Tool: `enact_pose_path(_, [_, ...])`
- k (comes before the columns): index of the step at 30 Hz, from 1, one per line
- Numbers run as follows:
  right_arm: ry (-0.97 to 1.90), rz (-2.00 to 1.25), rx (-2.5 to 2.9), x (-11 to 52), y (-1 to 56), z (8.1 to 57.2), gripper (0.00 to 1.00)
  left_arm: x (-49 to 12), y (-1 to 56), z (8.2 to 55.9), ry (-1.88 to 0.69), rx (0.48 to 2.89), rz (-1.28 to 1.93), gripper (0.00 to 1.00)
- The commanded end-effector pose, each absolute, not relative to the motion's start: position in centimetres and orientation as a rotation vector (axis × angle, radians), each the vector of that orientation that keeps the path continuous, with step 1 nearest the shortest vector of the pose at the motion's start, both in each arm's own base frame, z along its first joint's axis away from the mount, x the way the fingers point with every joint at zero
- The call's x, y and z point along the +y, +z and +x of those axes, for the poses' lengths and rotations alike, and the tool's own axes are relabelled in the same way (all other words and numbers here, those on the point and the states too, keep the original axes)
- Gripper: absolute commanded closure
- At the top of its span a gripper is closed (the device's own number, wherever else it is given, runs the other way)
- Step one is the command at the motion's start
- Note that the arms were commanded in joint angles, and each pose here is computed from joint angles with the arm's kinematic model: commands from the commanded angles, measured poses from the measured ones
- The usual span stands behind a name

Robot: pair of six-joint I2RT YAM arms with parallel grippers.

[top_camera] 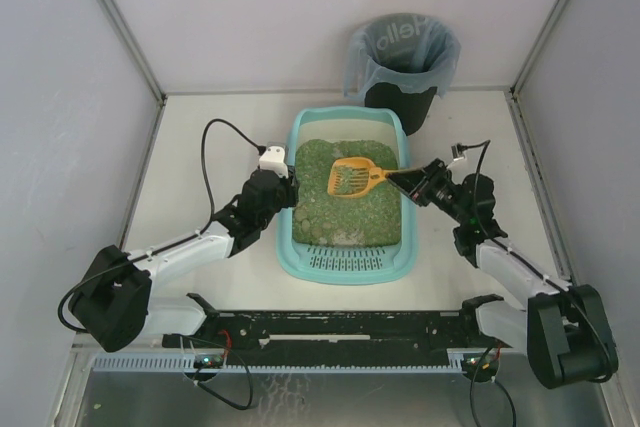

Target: Clean the litter box

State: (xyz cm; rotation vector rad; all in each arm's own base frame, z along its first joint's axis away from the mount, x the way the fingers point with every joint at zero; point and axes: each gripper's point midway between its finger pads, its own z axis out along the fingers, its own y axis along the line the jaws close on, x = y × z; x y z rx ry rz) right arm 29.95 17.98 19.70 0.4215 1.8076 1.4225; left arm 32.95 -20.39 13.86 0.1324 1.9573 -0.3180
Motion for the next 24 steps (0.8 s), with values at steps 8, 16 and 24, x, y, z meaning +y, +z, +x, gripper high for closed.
enact_pose_path(8, [0.76, 0.225, 2.022, 19.5, 18.4, 31.2, 1.0, -23.3, 17.3, 33.5, -0.463, 1.883, 0.14, 0.57])
enact_pose_path(16, [0.711, 0.02, 2.197, 25.2, 16.1, 31.2, 1.0, -23.2, 17.3, 33.5, -0.46, 1.881, 0.14, 0.57])
enact_pose_path(24, [0.785, -0.021, 2.38, 29.3, 12.2, 30.5, 1.0, -23.2, 17.4, 33.5, -0.458, 1.879, 0.141, 0.57])
